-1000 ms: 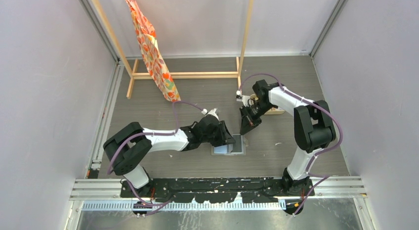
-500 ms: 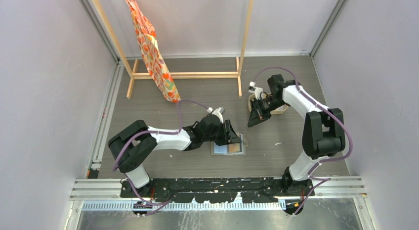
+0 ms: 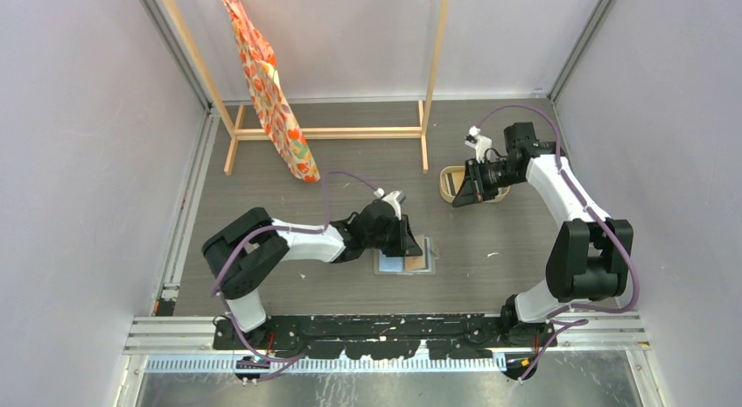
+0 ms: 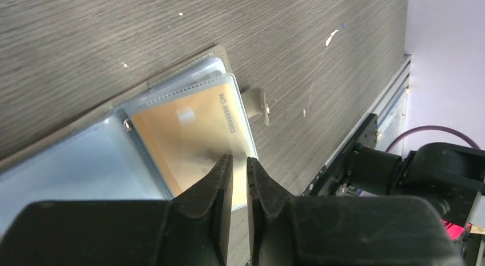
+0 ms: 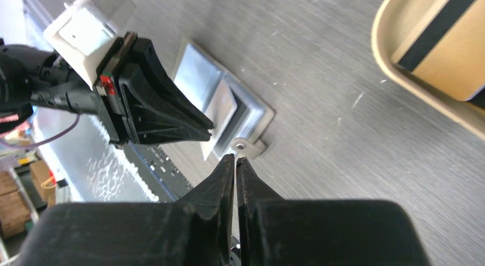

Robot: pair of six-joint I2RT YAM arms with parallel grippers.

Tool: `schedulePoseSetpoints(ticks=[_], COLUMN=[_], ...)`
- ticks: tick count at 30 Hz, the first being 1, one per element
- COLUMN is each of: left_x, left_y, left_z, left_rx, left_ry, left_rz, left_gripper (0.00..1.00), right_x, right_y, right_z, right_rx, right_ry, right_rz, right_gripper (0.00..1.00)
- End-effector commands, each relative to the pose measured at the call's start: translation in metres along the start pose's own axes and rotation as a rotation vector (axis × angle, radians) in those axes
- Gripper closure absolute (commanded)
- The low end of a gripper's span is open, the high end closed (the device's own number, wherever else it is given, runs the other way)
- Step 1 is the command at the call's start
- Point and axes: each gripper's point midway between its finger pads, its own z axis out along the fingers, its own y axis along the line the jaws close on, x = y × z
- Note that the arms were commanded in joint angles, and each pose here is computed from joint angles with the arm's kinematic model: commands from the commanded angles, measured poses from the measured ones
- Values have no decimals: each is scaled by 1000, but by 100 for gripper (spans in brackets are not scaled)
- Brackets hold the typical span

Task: Put the credit cards into the card holder
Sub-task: Insert the credit card into the card holder.

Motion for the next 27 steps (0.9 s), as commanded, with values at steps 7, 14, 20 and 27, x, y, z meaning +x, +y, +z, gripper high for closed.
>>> schedulePoseSetpoints(ticks=[7, 14, 20, 27], left_x=[-17, -58, -69, -64], left_y=[-11, -29, -15, 1], left_z=[7, -59, -102, -106], left_rx=[94, 83, 52, 60], left_ry=[-27, -258, -445, -507], left_rz=[106, 406, 457, 381], left_gripper=[82, 63, 41, 36], right_x=[-74, -90, -103, -93], right_y=[-87, -139, -161, -163], right_z=[-15, -2, 13, 29], right_rx=[272, 292, 276, 213], right_ry=[-175, -144, -136, -99], right_rz=[103, 202, 250, 290], right_gripper=[87, 74, 66, 65])
